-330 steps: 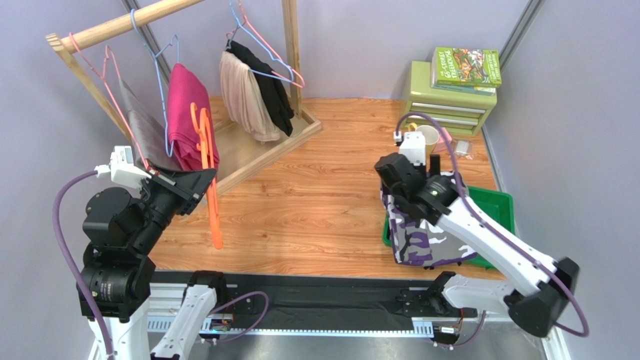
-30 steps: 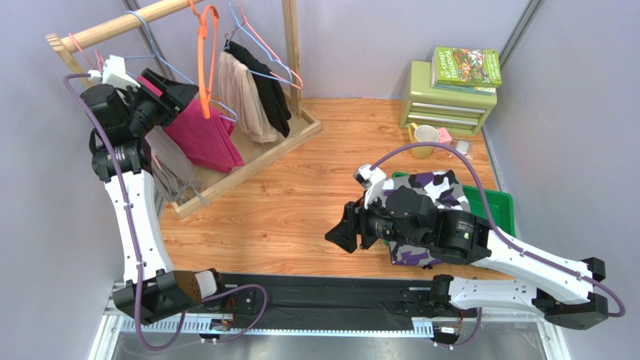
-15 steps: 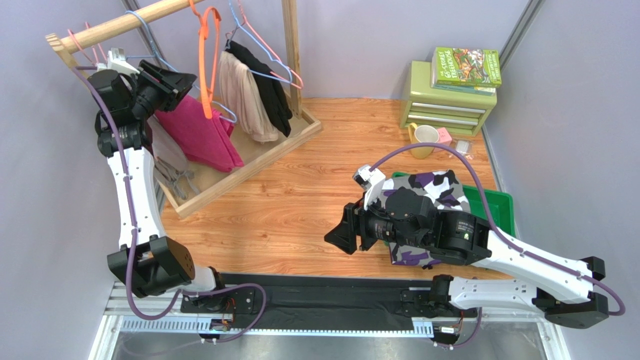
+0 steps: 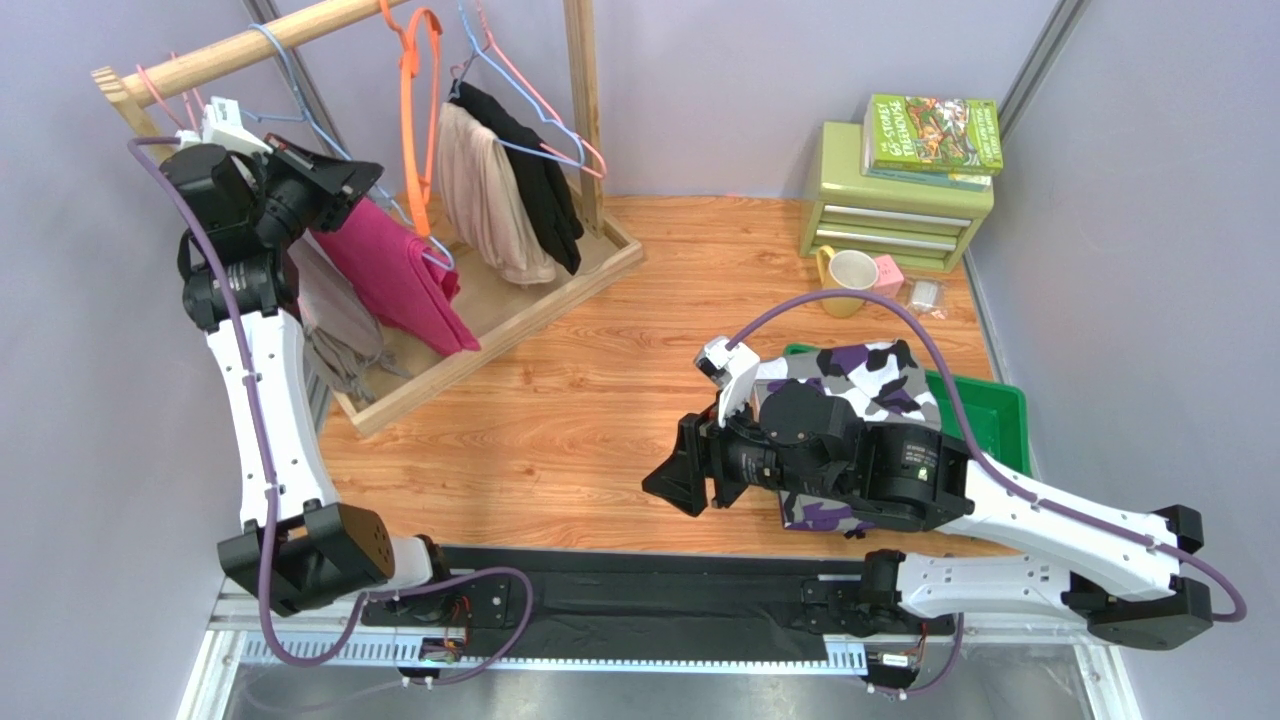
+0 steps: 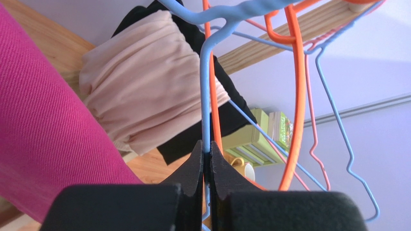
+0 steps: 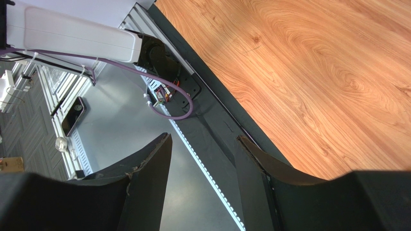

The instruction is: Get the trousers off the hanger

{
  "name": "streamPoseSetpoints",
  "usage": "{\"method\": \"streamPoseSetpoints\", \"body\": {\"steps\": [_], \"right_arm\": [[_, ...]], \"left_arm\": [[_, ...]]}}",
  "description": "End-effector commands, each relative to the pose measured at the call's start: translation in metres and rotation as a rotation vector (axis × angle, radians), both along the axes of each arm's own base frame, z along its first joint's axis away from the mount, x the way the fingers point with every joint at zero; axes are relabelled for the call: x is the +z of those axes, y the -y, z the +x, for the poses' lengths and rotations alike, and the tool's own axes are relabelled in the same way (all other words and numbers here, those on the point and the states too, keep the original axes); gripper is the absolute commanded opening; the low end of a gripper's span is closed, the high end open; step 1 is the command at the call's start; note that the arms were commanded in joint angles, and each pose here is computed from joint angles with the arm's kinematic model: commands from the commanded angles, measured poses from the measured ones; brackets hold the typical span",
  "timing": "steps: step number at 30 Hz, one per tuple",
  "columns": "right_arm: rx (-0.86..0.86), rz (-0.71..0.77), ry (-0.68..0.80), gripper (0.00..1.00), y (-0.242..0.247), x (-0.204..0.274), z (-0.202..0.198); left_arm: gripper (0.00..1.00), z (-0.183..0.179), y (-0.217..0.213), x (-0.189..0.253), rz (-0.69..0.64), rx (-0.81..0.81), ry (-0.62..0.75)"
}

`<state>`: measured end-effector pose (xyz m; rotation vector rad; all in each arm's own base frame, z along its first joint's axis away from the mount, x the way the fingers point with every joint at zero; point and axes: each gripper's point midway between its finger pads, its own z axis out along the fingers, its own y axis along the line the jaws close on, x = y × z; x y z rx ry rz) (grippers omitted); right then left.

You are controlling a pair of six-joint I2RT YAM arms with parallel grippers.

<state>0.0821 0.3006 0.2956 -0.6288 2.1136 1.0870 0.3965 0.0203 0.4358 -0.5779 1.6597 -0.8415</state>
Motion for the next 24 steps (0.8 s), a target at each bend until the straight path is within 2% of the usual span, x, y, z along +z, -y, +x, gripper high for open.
{"method": "streamPoseSetpoints", "body": {"steps": [1,11,14,19,24], "right_arm": [[0.005,0.086,0.017,0.55,-0.010,0.024,0.000],[0.016,0.077,0.026,0.55,-0.011,0.025,-0.005],[0.013,0.077,0.028,0.55,-0.011,0.026,-0.005],[0.016,0.073,0.030,0.56,-0.013,0.027,-0.005],[0.024,0.060,0.025,0.55,-0.019,0.024,-0.005]], "left_arm": [[0.00,-0.043,0.012,0.069,0.145,0.005,0.200],[0.00,-0.049,0.025,0.085,0.153,-0.071,0.233],[0.00,-0.055,0.030,0.101,0.169,-0.091,0.285],[0.00,-0.071,0.033,0.133,0.234,-0.070,0.376],[0.00,-0.083,0.033,0.139,0.242,-0.036,0.370]]}}
